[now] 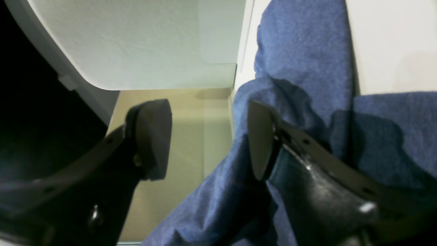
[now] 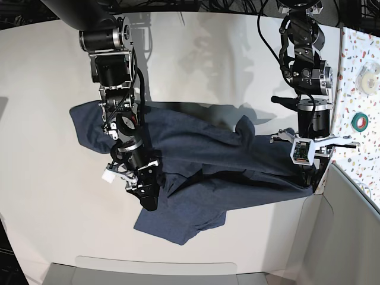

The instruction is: Layout the t-shirt on the table in an organized manner, then fold the t-shirt properly

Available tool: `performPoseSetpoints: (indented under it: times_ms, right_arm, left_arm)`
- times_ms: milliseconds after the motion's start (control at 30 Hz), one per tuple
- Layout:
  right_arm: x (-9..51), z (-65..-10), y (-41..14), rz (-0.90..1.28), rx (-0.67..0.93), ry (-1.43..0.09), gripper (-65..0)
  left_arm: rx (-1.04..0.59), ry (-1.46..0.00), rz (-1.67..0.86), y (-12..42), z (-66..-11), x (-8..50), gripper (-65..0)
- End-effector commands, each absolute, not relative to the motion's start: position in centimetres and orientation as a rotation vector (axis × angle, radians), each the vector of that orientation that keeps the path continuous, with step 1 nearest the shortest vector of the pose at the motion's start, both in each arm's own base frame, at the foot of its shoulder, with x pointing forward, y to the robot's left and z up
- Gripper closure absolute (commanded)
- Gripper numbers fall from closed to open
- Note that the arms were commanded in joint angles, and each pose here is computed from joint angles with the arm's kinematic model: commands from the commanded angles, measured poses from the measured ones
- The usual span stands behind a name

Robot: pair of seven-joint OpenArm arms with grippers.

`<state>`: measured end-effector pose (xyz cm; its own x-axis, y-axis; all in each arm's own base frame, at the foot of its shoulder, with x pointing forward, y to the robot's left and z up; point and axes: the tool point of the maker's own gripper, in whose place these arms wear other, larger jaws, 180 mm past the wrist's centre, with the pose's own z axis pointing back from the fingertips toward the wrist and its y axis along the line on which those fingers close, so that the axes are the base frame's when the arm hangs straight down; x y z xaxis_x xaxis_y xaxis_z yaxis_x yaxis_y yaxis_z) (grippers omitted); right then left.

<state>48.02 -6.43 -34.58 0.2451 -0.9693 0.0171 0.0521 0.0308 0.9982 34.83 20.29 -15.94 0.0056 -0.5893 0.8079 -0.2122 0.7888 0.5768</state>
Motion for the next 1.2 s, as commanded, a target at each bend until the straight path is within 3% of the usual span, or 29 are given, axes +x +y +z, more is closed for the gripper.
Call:
performPoseSetpoints:
  times_ms: [0, 433, 833, 1167]
  right_arm:
    - [46.9, -37.9, -7.9, -1.085, 1.139, -0.951, -35.4]
    - [45.5, -37.3, -1.2, -0.981, 1.271, -0.782, -35.5]
    - [48.6, -29.6, 2.6, -0.865, 1.409, -0.873, -35.6]
    - [51.1, -26.8, 2.4, -0.935, 1.272, -0.975, -35.6]
  left_arm:
    - [0.687, -1.633, -0.324, 20.2, -14.1, 34.7, 0.0]
    - [0.682, -1.63, -0.327, 20.1, -14.2, 34.7, 0.0]
    - [0.68, -1.609, -0.329, 20.2, -14.9, 34.4, 0.0]
    - [0.683, -1.61, -0.328, 20.3, -14.8, 34.5, 0.0]
